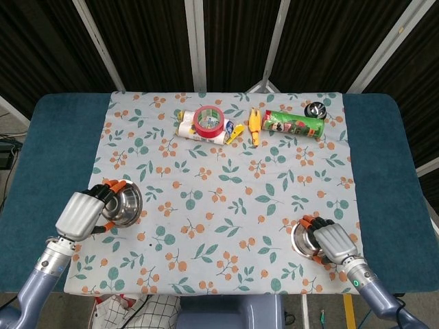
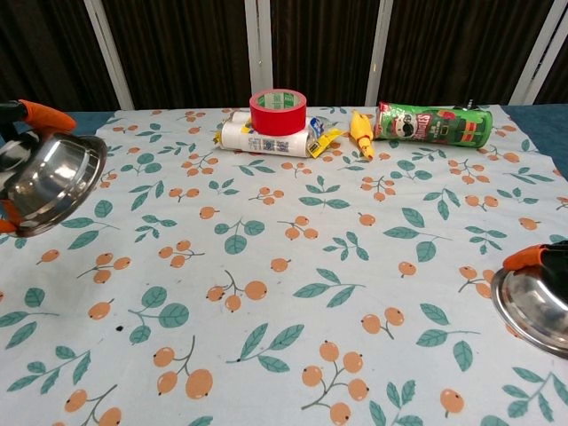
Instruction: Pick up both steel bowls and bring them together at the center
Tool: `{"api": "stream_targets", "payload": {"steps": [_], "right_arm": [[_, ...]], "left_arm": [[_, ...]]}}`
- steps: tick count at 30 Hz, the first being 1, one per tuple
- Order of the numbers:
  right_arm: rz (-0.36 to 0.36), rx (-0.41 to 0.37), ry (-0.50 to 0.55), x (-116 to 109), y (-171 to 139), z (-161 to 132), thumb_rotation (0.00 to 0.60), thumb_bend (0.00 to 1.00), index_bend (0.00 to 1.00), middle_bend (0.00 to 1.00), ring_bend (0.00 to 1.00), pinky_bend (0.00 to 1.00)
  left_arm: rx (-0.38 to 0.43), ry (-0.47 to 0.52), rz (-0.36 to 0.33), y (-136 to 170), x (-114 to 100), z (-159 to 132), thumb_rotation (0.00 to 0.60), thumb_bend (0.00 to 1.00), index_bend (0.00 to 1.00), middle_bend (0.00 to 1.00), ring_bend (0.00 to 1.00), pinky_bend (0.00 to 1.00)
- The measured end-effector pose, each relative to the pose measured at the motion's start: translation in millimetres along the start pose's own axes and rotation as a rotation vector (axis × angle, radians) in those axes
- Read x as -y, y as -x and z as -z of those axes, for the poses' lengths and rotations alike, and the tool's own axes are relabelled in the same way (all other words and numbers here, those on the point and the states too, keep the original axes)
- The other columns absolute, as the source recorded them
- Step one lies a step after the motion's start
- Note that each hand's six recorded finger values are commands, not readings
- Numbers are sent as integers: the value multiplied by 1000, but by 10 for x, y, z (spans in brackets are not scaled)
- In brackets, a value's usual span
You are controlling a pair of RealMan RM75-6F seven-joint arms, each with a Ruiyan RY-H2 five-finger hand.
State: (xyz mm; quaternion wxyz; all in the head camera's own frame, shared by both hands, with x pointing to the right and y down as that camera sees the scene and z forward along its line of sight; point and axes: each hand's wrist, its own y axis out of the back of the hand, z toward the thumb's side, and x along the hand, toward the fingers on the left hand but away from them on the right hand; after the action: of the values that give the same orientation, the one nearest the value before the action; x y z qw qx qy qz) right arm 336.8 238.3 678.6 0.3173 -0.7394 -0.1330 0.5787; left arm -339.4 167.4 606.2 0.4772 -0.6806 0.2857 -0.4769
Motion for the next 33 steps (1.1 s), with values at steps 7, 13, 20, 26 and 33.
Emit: {"api": "stream_targets", "payload": {"steps": [7, 13, 20, 26, 33], "right_arm": [[106, -3, 26, -208, -58, 1, 600, 420, 824, 789, 761, 972], [246, 7, 92, -508, -129, 56, 600, 420, 829, 793, 764, 972], [343, -15, 257, -764, -138, 66, 600, 420, 830, 796, 767, 972], [395, -61, 526, -988, -105, 91, 600, 421, 830, 797, 768, 972], [326, -111, 961, -1162, -7, 175, 600, 420, 830, 797, 768, 972]], "left_arm": [[26, 14, -27, -28, -28, -38, 600, 221, 397, 547, 431, 636], [56, 43, -69, -55, -54, -68, 600, 220, 397, 546, 431, 636], [103, 77, -118, -100, -67, -159, 600, 220, 385, 536, 431, 635], [171, 109, -201, -143, -115, -285, 600, 221, 388, 533, 431, 636], [265, 155, -322, -180, -175, -472, 600, 220, 387, 530, 430, 634]]}}
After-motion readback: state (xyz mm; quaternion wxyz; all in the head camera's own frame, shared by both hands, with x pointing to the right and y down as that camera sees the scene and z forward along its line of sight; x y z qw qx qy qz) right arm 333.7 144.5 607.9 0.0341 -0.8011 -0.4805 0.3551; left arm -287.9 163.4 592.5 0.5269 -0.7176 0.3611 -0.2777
